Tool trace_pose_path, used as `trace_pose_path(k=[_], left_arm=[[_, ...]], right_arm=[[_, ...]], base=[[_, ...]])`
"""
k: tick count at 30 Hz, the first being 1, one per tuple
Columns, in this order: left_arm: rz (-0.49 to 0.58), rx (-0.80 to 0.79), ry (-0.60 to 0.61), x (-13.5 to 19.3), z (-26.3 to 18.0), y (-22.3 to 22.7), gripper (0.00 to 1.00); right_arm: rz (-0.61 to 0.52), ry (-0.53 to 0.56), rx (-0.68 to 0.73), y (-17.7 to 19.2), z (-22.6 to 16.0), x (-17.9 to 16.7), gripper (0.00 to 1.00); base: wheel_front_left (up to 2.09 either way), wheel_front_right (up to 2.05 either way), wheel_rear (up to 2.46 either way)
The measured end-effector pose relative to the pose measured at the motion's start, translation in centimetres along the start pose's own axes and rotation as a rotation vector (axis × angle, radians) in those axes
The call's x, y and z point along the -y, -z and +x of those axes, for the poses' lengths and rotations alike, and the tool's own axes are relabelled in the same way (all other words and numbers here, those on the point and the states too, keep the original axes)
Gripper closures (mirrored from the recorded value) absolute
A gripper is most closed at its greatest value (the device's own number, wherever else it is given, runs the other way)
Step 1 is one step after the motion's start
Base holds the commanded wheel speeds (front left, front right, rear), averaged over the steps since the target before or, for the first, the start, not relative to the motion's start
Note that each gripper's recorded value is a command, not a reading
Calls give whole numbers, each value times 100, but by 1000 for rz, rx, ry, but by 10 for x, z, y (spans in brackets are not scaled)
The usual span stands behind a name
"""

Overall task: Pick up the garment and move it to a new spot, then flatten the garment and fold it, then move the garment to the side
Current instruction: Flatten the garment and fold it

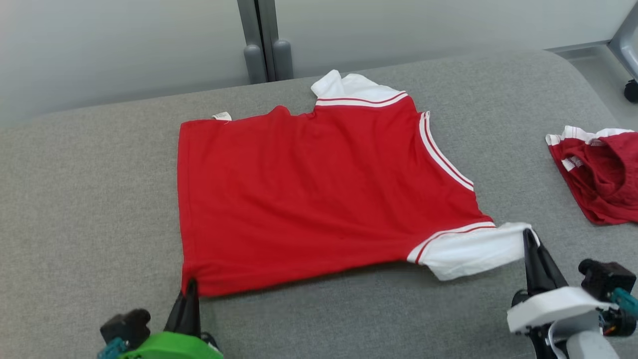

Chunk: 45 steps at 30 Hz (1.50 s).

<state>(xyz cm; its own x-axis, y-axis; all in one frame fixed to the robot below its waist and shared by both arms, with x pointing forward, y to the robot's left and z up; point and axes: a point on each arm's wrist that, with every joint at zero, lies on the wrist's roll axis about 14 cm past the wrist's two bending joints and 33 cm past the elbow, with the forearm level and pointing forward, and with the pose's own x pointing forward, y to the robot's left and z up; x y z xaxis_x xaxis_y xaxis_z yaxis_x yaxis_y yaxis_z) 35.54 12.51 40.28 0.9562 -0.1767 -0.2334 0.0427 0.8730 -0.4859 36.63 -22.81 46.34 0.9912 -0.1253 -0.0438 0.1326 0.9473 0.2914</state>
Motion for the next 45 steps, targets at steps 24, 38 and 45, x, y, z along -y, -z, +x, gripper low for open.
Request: trace_pose_path(k=[24,38,45], left_arm=[[2,27,26,-10,92,-32,100],[37,117,-50,-34,90,-57,0],[158,79,-70,-38,57,-41,0]], right_arm=[[-143,-142,53,-14,142,-60,100],[-203,-146,82,-20,147,-60,0],[-246,-118,19,-2,108,-41,0]], base=[[0,0,0],[0,0,0],[0,0,0]])
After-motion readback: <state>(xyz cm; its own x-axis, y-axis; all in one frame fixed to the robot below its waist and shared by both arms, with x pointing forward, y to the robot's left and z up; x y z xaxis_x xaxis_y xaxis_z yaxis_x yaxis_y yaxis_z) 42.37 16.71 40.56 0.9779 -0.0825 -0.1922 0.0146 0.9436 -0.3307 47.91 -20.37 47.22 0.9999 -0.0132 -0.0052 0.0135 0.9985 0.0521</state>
